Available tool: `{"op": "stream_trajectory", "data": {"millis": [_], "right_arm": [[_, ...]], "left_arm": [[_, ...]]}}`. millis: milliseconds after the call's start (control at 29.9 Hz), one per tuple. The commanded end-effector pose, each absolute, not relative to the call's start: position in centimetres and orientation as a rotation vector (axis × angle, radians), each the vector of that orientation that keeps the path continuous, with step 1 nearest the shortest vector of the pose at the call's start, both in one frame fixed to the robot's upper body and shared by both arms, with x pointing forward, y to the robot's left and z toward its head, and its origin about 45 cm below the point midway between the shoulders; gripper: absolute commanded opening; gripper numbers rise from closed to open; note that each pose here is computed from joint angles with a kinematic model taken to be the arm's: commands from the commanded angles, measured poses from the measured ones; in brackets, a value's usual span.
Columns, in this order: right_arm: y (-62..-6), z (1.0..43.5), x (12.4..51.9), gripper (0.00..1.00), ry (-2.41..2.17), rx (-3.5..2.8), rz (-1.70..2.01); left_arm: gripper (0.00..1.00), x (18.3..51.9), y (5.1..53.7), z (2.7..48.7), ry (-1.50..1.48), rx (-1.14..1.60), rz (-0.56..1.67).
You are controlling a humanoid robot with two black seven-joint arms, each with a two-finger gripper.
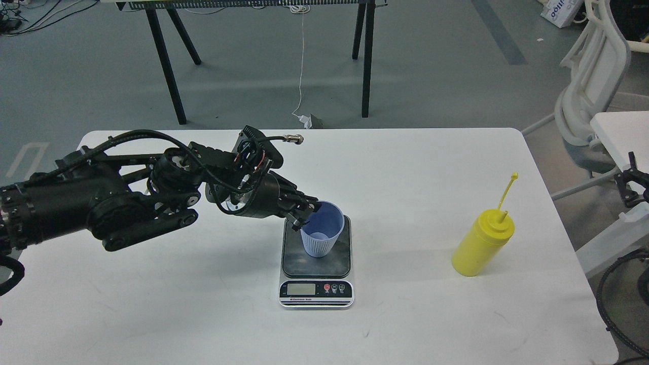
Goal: Pour seasoning into cup on scale with both arms
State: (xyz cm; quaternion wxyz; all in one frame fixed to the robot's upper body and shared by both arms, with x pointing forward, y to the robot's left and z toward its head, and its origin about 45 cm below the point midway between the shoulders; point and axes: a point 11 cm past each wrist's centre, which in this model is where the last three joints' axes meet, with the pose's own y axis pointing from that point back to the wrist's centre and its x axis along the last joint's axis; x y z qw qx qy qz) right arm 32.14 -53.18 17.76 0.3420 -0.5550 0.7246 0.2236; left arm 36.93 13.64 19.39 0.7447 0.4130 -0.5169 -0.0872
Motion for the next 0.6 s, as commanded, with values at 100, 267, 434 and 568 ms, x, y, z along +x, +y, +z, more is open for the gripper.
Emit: {"op": "stream_trajectory", "data": {"millis": [100, 267, 434, 568], "right_arm": [[-53.2, 17.8, 32.1, 0.99, 1.885, -1.445, 0.583], [-54.2, 17.9, 30.9, 0.99, 1.92, -1.461, 0.574], [-52.8, 16.1, 28.3, 1.0, 1.914, -1.496, 0.657], [-49.5, 14.7, 25.4, 0.99, 1.855, -1.569, 0.779]], "left_arm": [[0.79, 37.0, 13.8, 20.0, -1.064, 0.865, -0.145], [0.98, 39.5, 15.2, 24.9, -0.956, 0.746, 0.099], [0.99, 42.2, 16.0, 29.4, -0.612, 0.421, 0.447], [1.0, 43.6, 16.9, 32.1, -0.328, 0.134, 0.631]]}}
